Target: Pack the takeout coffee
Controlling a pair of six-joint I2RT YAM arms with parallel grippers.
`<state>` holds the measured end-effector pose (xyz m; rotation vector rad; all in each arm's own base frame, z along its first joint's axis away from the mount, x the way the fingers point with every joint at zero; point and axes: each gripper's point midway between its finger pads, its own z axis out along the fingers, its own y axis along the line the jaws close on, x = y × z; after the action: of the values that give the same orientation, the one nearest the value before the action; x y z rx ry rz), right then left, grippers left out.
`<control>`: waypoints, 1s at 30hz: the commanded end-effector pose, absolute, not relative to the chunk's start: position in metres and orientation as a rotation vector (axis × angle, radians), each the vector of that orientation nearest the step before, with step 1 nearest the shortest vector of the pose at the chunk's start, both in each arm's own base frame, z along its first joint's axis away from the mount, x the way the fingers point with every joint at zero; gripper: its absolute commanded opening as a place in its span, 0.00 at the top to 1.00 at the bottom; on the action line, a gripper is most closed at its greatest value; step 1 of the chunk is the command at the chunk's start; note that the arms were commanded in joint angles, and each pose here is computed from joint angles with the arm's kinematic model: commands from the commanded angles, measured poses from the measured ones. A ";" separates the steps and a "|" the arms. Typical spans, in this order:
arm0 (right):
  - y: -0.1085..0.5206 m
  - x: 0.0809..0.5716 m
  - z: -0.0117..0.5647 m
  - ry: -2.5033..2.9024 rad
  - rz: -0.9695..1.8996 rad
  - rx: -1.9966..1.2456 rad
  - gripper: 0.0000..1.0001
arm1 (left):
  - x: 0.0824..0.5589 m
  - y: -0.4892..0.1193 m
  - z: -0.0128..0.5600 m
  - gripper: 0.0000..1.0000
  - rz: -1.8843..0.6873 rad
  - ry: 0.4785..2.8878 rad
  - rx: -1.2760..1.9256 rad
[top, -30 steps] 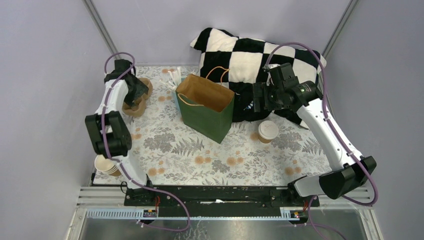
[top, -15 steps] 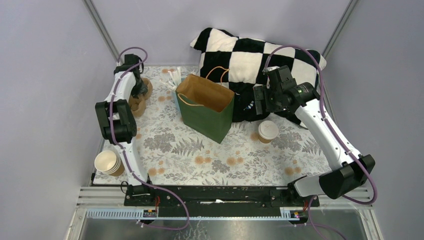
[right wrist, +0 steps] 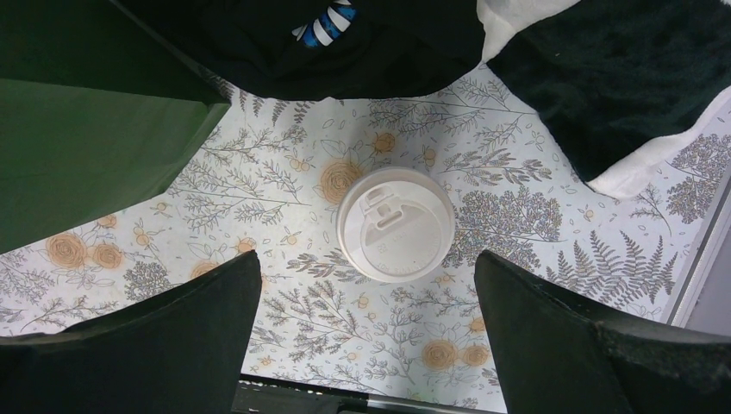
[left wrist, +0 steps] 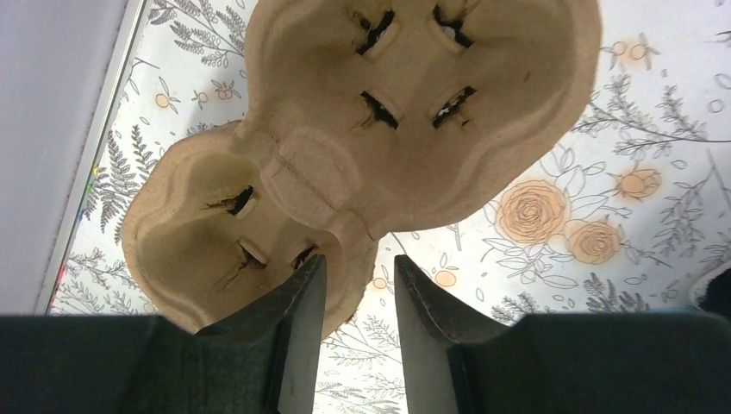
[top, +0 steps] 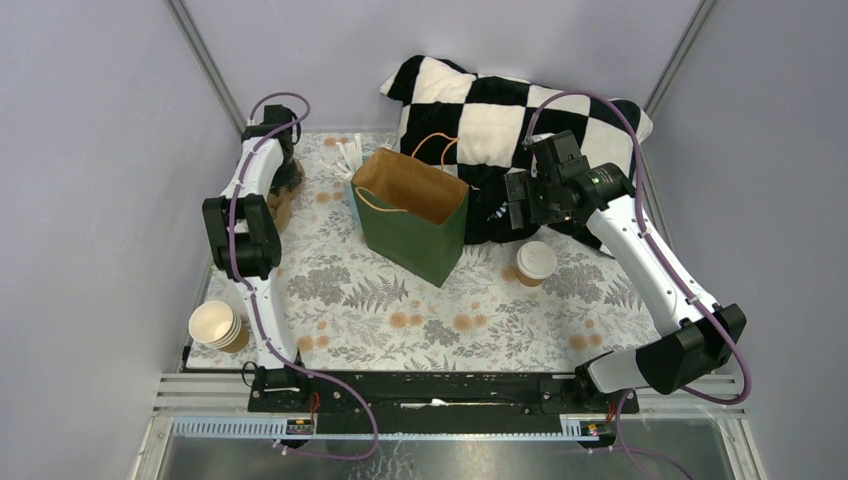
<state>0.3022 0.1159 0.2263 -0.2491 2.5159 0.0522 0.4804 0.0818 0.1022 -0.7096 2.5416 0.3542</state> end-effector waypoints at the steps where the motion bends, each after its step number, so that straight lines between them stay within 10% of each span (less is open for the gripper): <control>1: 0.118 0.307 0.235 2.477 0.052 -0.258 0.00 | 0.482 0.092 0.108 0.60 0.417 2.529 -0.700; 30: 0.121 0.307 0.231 2.490 0.072 -0.265 0.00 | 0.485 0.098 0.121 0.70 0.437 2.479 -0.735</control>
<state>0.3020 0.1165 0.2263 -0.2506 2.5164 0.0570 0.4714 0.0876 0.0887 -0.7187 2.5859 0.4200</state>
